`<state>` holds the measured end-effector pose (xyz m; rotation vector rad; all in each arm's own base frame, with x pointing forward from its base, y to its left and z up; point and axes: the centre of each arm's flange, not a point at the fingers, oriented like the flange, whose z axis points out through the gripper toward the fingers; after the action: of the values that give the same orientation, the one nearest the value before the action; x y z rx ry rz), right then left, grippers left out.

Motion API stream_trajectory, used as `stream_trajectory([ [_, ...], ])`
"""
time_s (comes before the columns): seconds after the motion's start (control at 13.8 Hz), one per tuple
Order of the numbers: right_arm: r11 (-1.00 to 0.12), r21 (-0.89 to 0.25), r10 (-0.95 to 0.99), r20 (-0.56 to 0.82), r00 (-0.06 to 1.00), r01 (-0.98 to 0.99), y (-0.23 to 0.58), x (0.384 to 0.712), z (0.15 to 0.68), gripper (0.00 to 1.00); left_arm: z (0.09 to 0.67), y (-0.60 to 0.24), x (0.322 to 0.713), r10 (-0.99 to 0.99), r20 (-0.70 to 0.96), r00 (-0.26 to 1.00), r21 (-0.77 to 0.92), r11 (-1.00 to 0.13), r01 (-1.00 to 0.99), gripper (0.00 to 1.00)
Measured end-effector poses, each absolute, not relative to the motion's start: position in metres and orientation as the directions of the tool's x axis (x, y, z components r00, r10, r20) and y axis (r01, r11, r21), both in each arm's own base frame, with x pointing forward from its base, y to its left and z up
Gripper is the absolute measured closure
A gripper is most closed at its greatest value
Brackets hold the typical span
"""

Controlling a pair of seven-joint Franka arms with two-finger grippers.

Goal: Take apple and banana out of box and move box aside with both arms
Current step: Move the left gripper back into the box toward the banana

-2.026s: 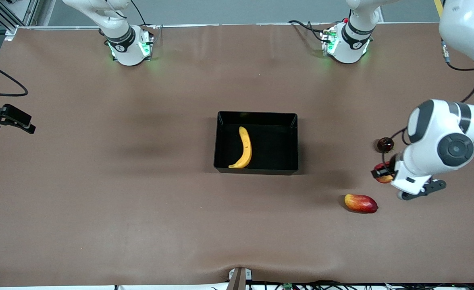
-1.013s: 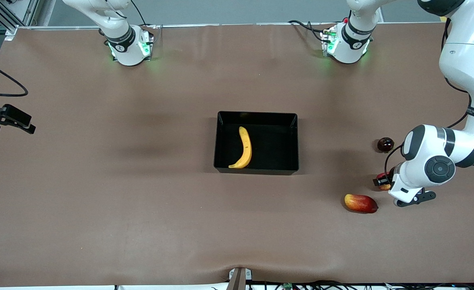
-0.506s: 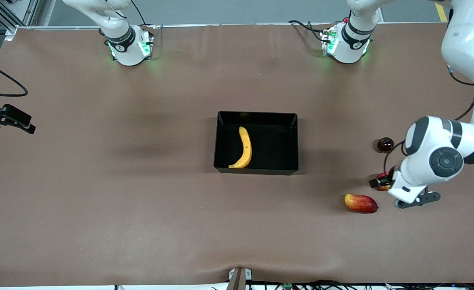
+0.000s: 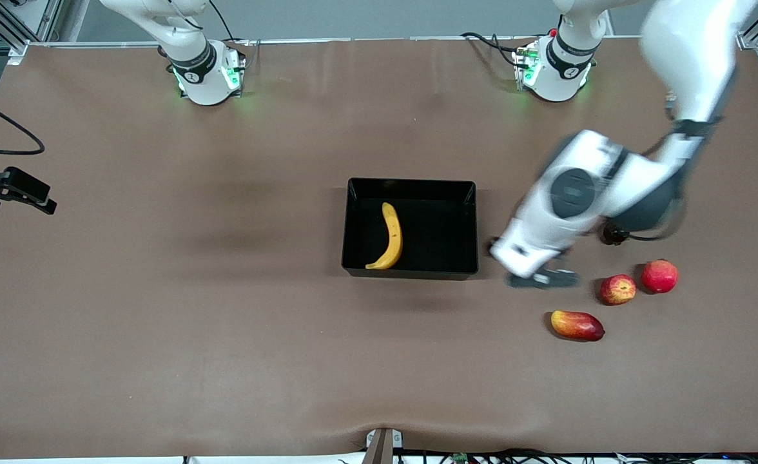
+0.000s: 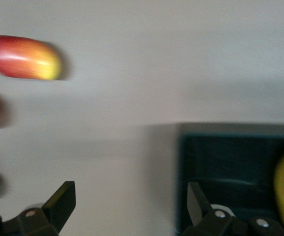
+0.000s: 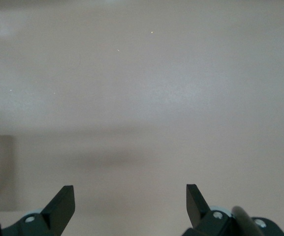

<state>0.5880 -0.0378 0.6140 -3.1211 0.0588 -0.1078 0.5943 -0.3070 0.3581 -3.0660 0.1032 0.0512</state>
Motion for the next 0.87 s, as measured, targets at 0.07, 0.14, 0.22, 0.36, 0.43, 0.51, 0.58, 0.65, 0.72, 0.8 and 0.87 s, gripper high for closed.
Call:
stream_trajectory([
  [0.07, -0.999, -0.019, -0.038, 0.068, 0.997, -0.037, -0.038, 0.588, 0.614, 0.0, 0.351, -0.34, 0.582, -0.081, -0.033, 0.996, -0.054, -0.995, -0.083, 0.0],
  [0.14, -0.999, -0.019, -0.038, 0.068, 0.997, -0.037, -0.038, 0.588, 0.614, 0.0, 0.344, -0.369, 0.574, -0.086, -0.025, 0.996, -0.029, -0.996, -0.087, 0.0],
  [0.22, -0.999, -0.019, -0.038, 0.068, 0.997, -0.037, -0.038, 0.588, 0.614, 0.0, 0.336, -0.392, 0.568, -0.083, -0.015, 0.996, -0.003, -0.997, -0.083, 0.0],
  [0.36, -0.999, -0.019, -0.038, 0.068, 0.997, -0.037, -0.038, 0.588, 0.614, 0.0, 0.314, -0.426, 0.563, -0.063, 0.019, 0.998, 0.031, -0.998, -0.063, 0.0],
  [0.43, -0.999, -0.019, -0.038, 0.068, 0.997, -0.037, -0.038, 0.588, 0.614, 0.0, 0.3, -0.441, 0.559, -0.052, 0.039, 0.998, 0.042, -0.998, -0.054, 0.0],
  [0.51, -0.999, -0.019, -0.038, 0.068, 0.997, -0.037, -0.038, 0.588, 0.614, 0.0, 0.284, -0.455, 0.553, -0.04, 0.054, 0.998, 0.052, -0.998, -0.043, 0.0],
  [0.58, -0.999, -0.019, -0.038, 0.068, 0.997, -0.037, -0.038, 0.588, 0.614, 0.0, 0.269, -0.468, 0.546, -0.027, 0.065, 0.997, 0.063, -0.998, -0.031, 0.0],
  [0.65, -0.999, -0.019, -0.038, 0.068, 0.997, -0.037, -0.038, 0.588, 0.614, 0.0, 0.255, -0.479, 0.54, -0.018, 0.072, 0.997, 0.073, -0.997, -0.023, 0.0],
  [0.72, -0.999, -0.019, -0.038, 0.068, 0.997, -0.037, -0.038, 0.588, 0.614, 0.0, 0.242, -0.487, 0.534, -0.016, 0.076, 0.997, 0.083, -0.996, -0.022, 0.0],
  [0.8, -0.999, -0.019, -0.038, 0.068, 0.997, -0.037, -0.038, 0.588, 0.614, 0.0, 0.233, -0.492, 0.531, -0.015, 0.077, 0.997, 0.092, -0.996, -0.022, 0.0],
  [0.87, -0.999, -0.019, -0.038, 0.068, 0.997, -0.037, -0.038, 0.588, 0.614, 0.0, 0.226, -0.494, 0.53, -0.015, 0.076, 0.997, 0.1, -0.995, -0.022, 0.0],
])
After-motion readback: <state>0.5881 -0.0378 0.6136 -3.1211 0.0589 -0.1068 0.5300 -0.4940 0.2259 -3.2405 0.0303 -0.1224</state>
